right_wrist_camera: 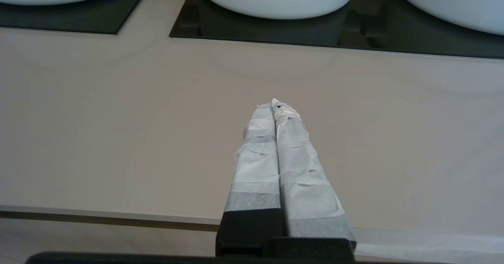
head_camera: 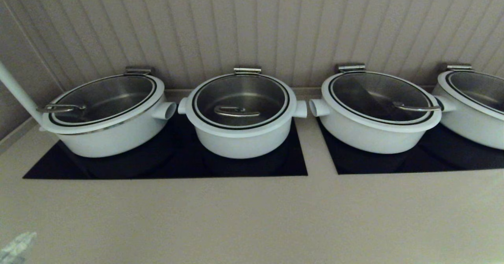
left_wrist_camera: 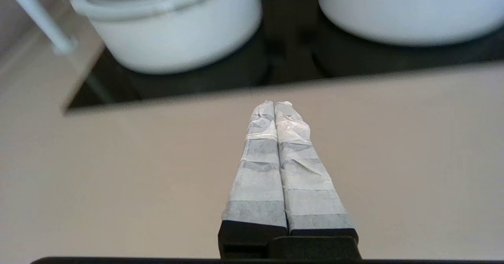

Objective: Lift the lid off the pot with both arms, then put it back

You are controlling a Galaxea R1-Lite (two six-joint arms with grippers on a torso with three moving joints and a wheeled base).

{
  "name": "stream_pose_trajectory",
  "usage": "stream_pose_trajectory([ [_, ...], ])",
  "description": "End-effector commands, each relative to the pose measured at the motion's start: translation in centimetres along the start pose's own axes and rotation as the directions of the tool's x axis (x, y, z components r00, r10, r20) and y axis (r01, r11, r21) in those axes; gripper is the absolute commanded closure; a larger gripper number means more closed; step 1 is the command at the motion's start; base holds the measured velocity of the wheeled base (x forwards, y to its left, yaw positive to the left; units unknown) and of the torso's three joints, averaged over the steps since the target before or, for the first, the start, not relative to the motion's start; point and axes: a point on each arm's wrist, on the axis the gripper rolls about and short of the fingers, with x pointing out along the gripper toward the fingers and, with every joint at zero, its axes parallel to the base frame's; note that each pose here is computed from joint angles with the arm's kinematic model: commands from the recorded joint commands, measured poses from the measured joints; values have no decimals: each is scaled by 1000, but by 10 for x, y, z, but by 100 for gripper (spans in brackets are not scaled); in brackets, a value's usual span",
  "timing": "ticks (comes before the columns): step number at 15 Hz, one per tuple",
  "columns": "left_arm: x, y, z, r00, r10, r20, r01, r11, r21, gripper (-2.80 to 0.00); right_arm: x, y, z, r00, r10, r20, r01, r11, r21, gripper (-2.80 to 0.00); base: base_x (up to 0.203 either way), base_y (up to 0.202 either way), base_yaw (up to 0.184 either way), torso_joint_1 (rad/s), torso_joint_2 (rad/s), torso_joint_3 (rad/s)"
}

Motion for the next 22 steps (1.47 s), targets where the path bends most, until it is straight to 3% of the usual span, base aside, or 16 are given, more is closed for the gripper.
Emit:
stream_pose_trajectory([
  [1, -17, -3, -15, 1000, -19, -2, 19, 1000, -4, 0, 0, 0, 0, 1000, 1, -2, -1, 1000, -1, 0, 0, 0, 0, 0, 0, 0],
  [5, -30, -4, -23, 994, -87, 61, 87, 996, 2, 0, 0, 0, 0, 1000, 1, -2, -1, 1000, -1, 0, 0, 0, 0, 0, 0, 0],
  [8, -41, -5, -35, 992, -70, 106, 73, 997, -19, 0, 0, 0, 0, 1000, 1, -2, -1, 1000, -1, 0, 0, 0, 0, 0, 0, 0],
  [9, -41, -5, -37, 994, -56, 95, 62, 997, -54, 0, 0, 0, 0, 1000, 1, -2, -1, 1000, -1, 0, 0, 0, 0, 0, 0, 0],
  [11, -41, -4, -43, 1000, -4, 29, 6, 998, -66, 0, 0, 0, 0, 1000, 1, -2, -1, 1000, -1, 0, 0, 0, 0, 0, 0, 0],
  [14, -41, -4, -43, 1000, -11, 29, 13, 998, -60, 0, 0, 0, 0, 1000, 1, -2, -1, 1000, -1, 0, 0, 0, 0, 0, 0, 0],
  [18, -41, -4, -43, 1000, -8, 30, 11, 995, -99, 0, 0, 0, 0, 1000, 1, -2, -1, 1000, -1, 0, 0, 0, 0, 0, 0, 0],
  [22, -41, -4, -43, 1000, -9, 30, 11, 998, -65, 0, 0, 0, 0, 1000, 1, -2, -1, 1000, -1, 0, 0, 0, 0, 0, 0, 0],
])
